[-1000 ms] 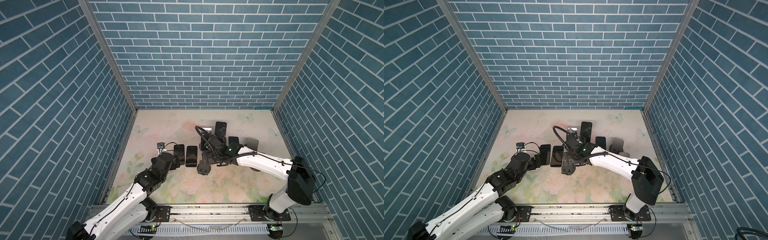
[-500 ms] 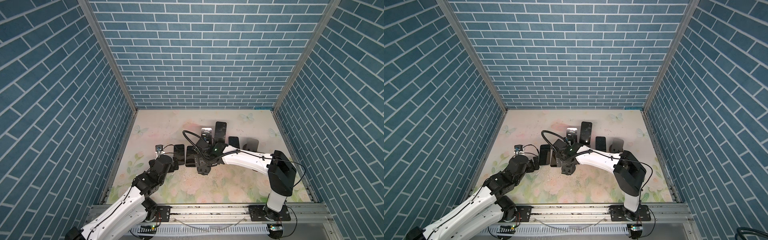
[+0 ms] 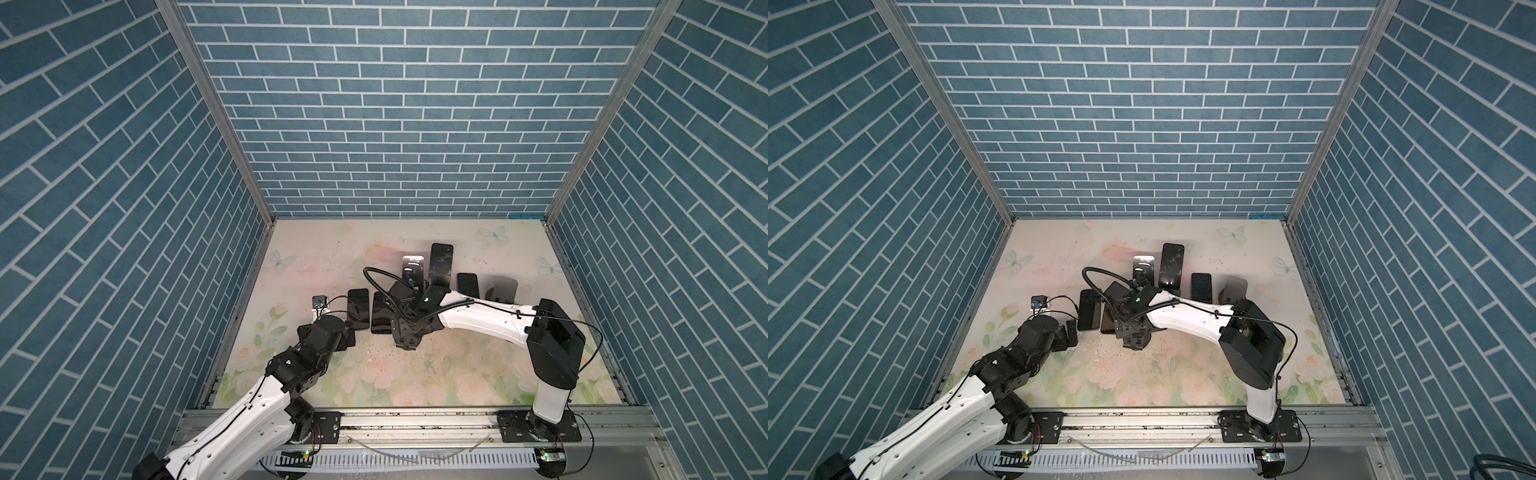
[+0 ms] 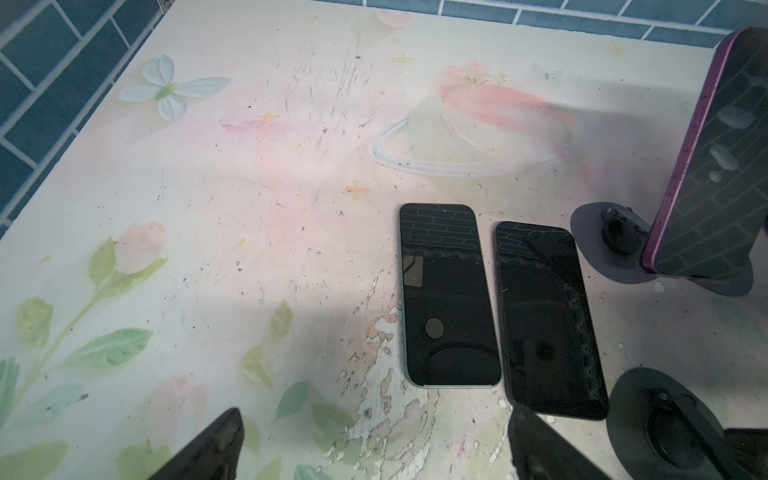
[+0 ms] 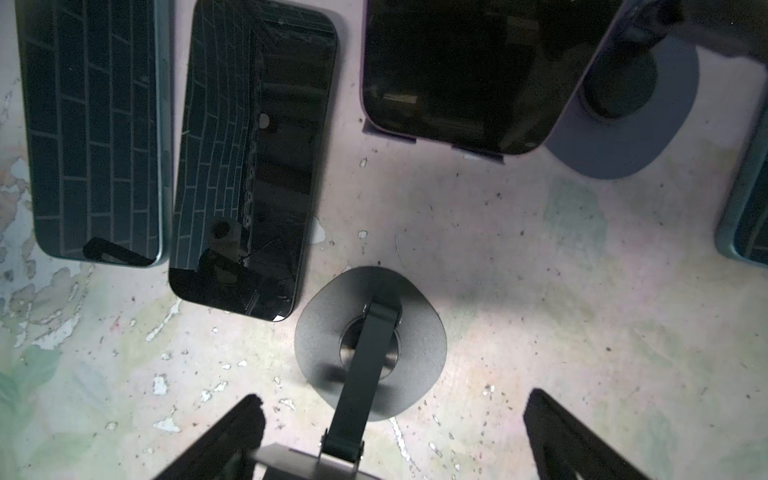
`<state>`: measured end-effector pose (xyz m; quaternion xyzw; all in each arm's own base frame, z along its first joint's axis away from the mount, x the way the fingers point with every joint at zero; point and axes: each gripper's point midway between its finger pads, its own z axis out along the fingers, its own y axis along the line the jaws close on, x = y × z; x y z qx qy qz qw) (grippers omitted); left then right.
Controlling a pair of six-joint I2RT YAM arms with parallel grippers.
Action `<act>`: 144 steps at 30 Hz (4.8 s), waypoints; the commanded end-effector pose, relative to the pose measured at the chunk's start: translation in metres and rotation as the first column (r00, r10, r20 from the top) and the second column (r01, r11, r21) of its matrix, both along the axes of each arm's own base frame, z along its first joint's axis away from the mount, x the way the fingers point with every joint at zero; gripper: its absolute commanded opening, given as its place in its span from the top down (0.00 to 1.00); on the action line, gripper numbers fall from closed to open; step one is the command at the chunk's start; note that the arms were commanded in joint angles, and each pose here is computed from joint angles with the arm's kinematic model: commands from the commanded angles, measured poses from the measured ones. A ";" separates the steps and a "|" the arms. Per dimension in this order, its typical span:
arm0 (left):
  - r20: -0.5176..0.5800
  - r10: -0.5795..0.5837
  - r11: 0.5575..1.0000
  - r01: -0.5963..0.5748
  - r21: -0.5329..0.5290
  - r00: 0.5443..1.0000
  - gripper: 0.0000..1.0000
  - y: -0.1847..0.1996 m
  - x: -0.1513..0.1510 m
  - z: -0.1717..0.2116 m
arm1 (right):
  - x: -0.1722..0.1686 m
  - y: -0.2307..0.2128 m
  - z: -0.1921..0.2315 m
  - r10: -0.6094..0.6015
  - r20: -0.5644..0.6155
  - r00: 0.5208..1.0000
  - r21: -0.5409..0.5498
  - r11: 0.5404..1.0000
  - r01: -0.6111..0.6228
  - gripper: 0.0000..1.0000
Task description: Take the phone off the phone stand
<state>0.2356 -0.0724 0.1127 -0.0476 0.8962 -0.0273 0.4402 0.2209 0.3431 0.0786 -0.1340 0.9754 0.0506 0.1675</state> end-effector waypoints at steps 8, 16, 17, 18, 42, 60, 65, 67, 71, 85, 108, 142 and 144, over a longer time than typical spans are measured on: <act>-0.009 -0.003 1.000 0.003 0.031 1.000 0.00 0.002 0.002 -0.006 | -0.008 0.006 -0.008 -0.038 -0.071 0.997 -0.026 0.999 0.036 0.10; -0.005 -0.005 1.000 0.005 0.029 1.000 0.00 0.002 0.002 -0.006 | -0.012 -0.008 -0.009 -0.053 -0.072 0.996 -0.073 0.996 0.048 0.14; -0.005 -0.004 1.000 0.005 0.029 1.000 0.00 0.002 0.002 -0.007 | -0.012 -0.009 -0.009 -0.053 -0.071 0.996 -0.076 0.996 0.048 0.14; -0.005 -0.004 1.000 0.004 0.029 1.000 0.00 0.002 0.002 -0.007 | -0.012 -0.011 -0.009 -0.054 -0.071 0.996 -0.079 0.996 0.048 0.15; -0.005 -0.006 0.999 0.007 0.035 1.000 0.00 0.001 0.003 -0.008 | -0.009 0.000 -0.002 -0.006 -0.035 0.999 0.007 1.000 0.006 0.51; -0.012 -0.004 0.999 0.004 0.039 1.000 0.00 0.001 0.003 -0.008 | -0.018 -0.084 0.008 -0.116 0.026 0.993 -0.090 0.989 0.118 0.54; -0.018 -0.004 0.999 0.005 0.043 1.000 0.00 0.000 0.005 -0.009 | -0.017 -0.116 0.012 -0.177 0.052 0.983 -0.094 0.979 0.181 0.54; -0.021 -0.002 0.999 0.002 0.048 1.000 0.00 0.000 0.005 -0.009 | -0.014 -0.127 0.015 -0.203 0.059 0.977 -0.082 0.975 0.208 0.55; -0.025 0.000 0.999 0.001 0.050 1.000 0.00 0.000 0.006 -0.009 | -0.011 -0.151 0.019 -0.254 0.062 0.965 -0.067 0.964 0.258 0.55; -0.023 0.014 0.999 -0.013 0.045 1.000 0.00 -0.002 0.011 -0.007 | 0.032 -0.216 0.085 -0.342 0.215 0.915 -0.026 0.934 0.355 0.55; 0.021 -0.006 0.999 0.006 0.041 1.000 0.00 -0.019 0.035 0.020 | 0.116 -0.310 0.140 -0.523 0.290 0.802 0.075 0.847 0.526 0.54; -0.020 -0.012 0.999 0.013 0.039 1.000 0.00 -0.035 0.052 0.021 | 0.142 -0.394 0.027 -0.715 0.093 0.693 0.014 0.697 0.717 0.49; -0.020 -0.012 0.999 0.013 0.036 1.000 0.00 -0.036 0.052 0.021 | 0.140 -0.395 0.021 -0.718 0.084 0.691 0.001 0.694 0.720 0.49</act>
